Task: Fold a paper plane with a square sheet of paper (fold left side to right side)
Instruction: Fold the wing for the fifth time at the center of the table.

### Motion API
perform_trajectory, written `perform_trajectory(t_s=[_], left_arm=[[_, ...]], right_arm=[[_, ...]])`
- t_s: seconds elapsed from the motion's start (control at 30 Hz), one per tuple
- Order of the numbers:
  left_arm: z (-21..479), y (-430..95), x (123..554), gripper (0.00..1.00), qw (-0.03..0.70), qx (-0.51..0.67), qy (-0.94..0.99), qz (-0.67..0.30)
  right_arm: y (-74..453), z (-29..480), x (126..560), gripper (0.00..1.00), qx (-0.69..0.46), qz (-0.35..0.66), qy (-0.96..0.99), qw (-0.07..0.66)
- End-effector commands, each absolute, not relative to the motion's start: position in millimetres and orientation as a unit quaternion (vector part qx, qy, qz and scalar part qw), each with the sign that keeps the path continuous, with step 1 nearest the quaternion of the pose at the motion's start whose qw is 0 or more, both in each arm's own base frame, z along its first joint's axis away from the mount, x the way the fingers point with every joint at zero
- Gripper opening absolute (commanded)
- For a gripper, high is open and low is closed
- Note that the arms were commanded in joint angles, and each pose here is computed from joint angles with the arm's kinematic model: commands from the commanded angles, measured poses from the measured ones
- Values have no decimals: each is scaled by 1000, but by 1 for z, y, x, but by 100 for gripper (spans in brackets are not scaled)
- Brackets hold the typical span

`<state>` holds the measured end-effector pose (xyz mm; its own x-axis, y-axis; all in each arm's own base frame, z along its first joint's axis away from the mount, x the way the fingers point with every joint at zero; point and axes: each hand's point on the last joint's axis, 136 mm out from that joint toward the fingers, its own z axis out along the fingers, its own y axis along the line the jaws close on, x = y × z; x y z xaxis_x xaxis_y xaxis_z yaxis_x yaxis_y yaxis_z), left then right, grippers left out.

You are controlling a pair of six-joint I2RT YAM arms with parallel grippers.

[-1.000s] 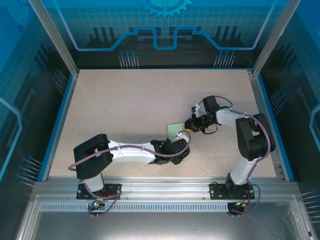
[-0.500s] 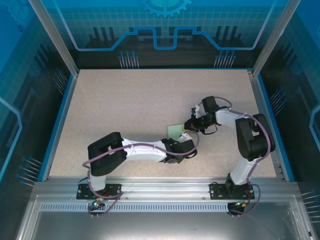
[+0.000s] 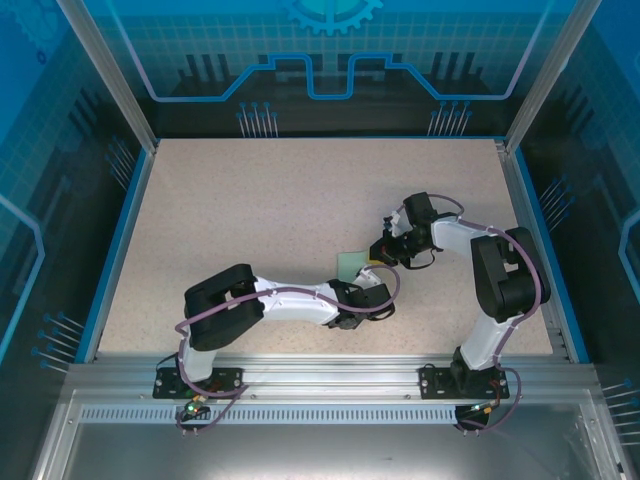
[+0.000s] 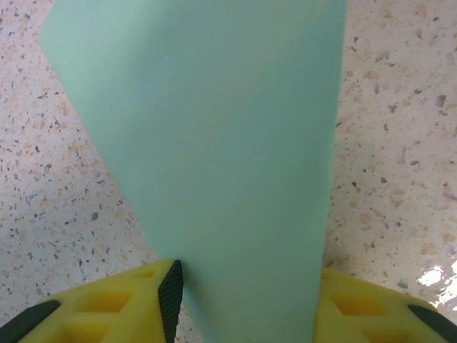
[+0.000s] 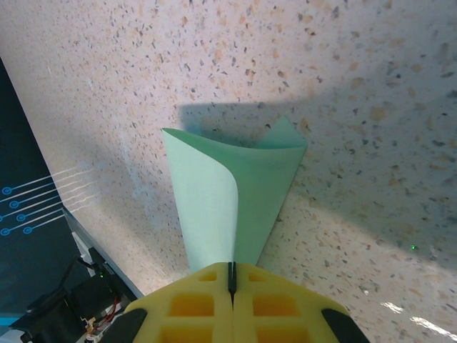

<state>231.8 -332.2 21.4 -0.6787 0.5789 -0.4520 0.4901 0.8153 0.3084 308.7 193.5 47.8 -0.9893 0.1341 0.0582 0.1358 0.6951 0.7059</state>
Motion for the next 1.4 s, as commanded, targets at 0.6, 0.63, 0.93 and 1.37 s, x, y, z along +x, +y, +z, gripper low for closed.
perform_trajectory(t_s=[0.6, 0.63, 0.93, 1.37], left_arm=[[58, -338, 228, 60, 286, 265, 917, 79], [59, -338, 227, 60, 285, 265, 918, 78], [61, -344, 231, 59, 288, 261, 918, 84], [33, -340, 235, 50, 272, 265, 917, 126]], right_arm=[[200, 45, 313, 2, -75, -378, -923, 17], [201, 45, 313, 2, -76, -378, -923, 17], [203, 46, 323, 2, -92, -381, -920, 15], [202, 43, 318, 2, -91, -370, -924, 22]])
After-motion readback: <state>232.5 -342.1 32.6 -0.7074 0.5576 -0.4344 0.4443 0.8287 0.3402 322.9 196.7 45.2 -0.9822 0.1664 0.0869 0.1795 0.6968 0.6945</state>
